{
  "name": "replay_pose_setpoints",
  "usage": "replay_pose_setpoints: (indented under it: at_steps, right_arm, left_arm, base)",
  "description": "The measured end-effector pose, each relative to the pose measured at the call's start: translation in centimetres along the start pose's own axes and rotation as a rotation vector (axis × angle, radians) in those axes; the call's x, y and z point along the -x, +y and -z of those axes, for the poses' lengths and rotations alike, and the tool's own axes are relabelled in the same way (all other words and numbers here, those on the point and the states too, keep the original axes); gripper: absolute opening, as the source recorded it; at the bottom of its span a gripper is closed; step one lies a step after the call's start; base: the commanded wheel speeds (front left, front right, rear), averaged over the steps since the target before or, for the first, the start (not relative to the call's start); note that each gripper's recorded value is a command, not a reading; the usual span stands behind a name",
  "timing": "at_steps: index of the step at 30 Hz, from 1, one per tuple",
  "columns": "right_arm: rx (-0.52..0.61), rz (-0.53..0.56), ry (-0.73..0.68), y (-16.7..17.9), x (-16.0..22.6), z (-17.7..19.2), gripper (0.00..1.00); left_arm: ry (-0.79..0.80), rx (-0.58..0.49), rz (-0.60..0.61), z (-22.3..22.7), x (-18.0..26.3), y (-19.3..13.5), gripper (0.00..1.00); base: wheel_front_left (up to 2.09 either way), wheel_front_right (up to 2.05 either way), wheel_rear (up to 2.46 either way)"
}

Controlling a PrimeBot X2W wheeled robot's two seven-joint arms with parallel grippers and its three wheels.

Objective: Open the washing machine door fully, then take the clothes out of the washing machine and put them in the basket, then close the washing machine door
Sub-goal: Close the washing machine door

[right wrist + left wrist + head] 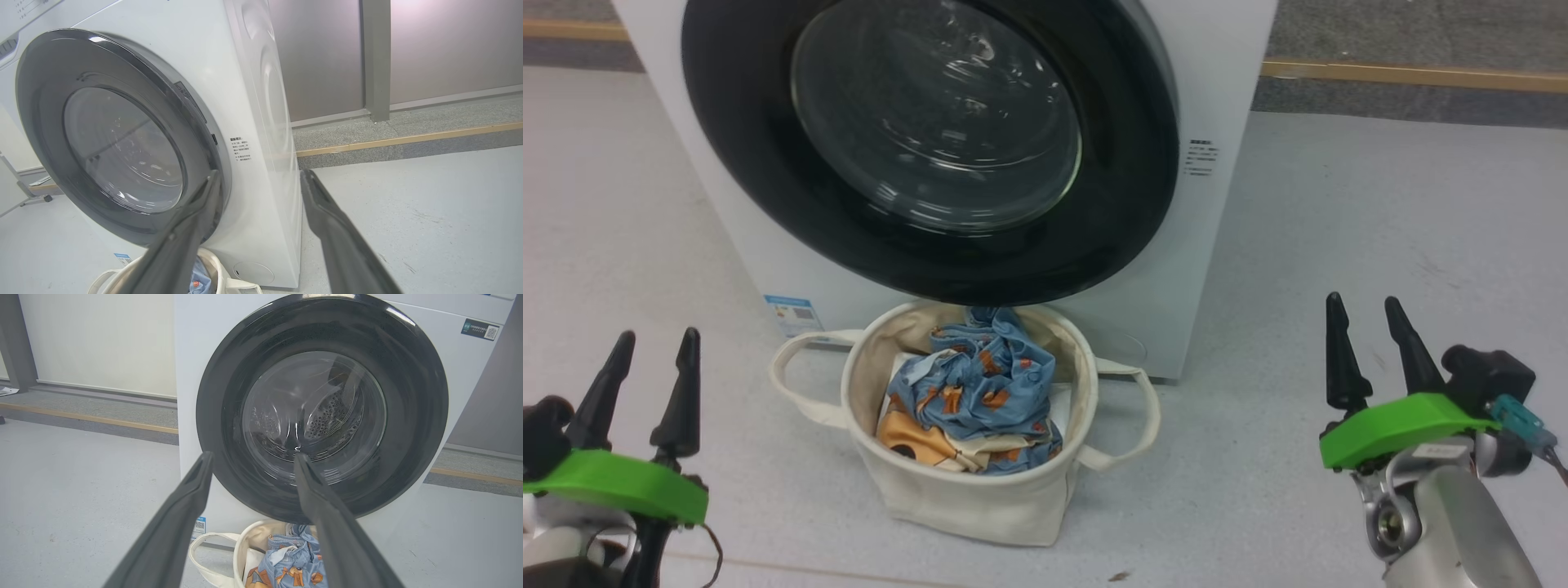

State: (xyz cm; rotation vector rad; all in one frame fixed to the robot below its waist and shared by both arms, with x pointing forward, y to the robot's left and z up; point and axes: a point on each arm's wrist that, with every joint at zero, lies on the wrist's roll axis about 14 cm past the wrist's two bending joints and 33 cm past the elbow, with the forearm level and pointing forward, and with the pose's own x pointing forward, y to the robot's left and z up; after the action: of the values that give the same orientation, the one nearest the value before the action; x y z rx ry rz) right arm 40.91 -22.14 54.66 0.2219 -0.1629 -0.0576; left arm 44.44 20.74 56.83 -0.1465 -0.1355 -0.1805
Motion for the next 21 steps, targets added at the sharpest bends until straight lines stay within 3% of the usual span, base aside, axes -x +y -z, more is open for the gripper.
replay_pose_setpoints:
  at_steps: [21]
  right_arm:
    - [0.013, 0.045, -0.014, -1.7, 3.1, -0.3, 1.00]
  left_arm:
    - [0.102, 0.000, 0.027, 2.8, 1.2, -1.0, 1.00]
  base:
    - [0.00, 0.00, 0.00]
